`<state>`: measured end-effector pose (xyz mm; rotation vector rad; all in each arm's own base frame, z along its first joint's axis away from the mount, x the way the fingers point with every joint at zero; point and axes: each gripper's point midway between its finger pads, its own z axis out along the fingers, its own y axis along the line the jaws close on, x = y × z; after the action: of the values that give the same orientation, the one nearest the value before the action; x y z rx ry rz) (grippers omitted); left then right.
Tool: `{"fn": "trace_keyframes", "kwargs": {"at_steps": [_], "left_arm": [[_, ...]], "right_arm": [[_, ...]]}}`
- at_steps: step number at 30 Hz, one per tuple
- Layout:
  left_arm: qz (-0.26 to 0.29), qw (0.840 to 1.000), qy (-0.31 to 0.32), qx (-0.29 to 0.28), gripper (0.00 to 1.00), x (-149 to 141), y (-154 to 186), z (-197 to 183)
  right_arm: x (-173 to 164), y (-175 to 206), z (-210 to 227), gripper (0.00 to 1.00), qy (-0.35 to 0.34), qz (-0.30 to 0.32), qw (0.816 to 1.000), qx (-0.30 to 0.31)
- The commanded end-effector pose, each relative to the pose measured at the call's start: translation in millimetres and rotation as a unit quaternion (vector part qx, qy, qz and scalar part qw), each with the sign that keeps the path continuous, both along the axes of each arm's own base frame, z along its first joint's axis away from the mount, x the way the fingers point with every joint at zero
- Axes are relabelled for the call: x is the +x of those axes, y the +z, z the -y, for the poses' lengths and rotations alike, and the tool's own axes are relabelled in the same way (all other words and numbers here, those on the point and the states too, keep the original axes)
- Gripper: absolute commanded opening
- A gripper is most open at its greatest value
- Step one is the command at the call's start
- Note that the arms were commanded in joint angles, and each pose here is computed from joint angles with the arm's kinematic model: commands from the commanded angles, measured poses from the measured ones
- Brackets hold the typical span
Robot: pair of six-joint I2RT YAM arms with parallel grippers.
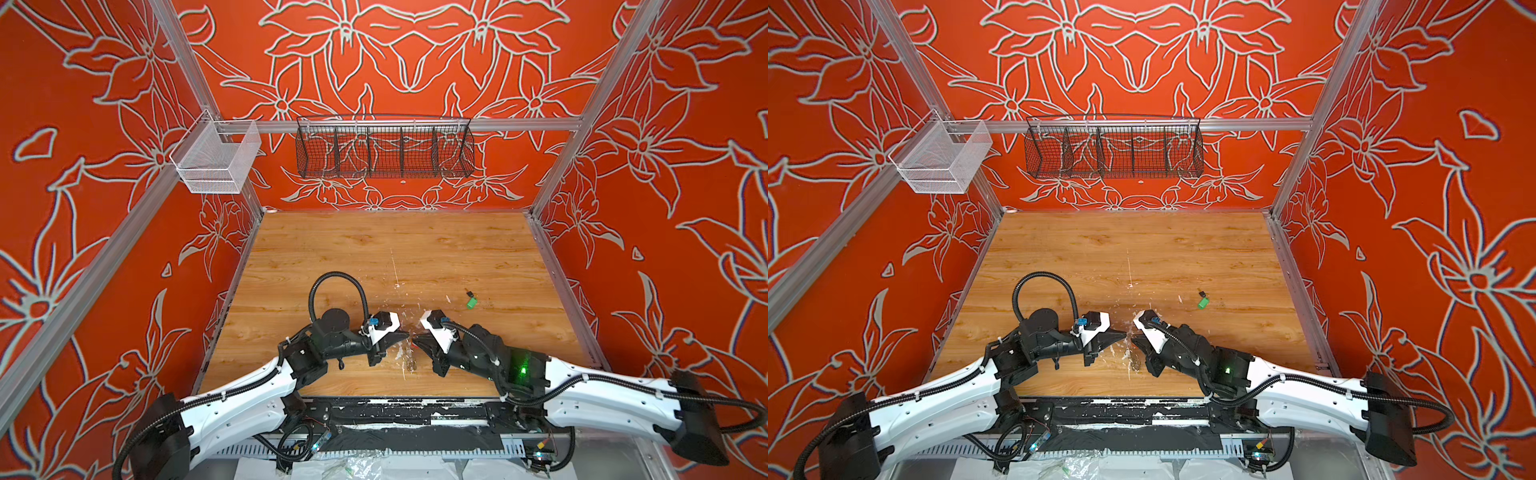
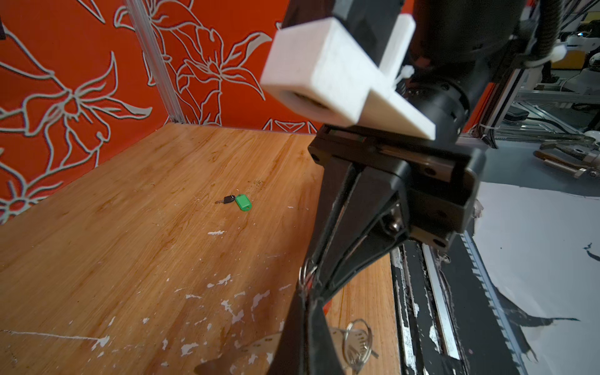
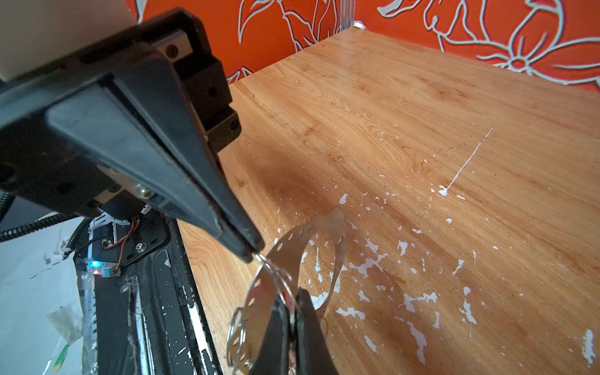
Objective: Attach keys to a key ring
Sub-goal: Insert the key into the keyring.
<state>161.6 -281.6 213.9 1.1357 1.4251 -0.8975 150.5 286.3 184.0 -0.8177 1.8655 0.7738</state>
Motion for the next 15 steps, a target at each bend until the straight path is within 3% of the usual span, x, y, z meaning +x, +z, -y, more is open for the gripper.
{"fn": "trace_keyframes", "kwargs": {"at_steps": [1,8,15], "left_arm": [[0.049,0.997,-0.013,-0.06,0.0,-8.4,31.8,0.1],[0.048,0.998,-0.011,-0.044,0.0,-12.7,28.2,-1.9],[0.012,1.0,-0.009,0.002,0.25,-11.2,12.5,-1.8]], "right_arm": [[10.1,-2.8,6.7,0.0,-0.033,-0.003,0.999,0.008],[8.7,7.1,4.8,0.0,-0.027,-0.001,0.999,0.022],[1.0,23.8,-2.1,0.0,0.002,0.0,1.0,0.029]]}}
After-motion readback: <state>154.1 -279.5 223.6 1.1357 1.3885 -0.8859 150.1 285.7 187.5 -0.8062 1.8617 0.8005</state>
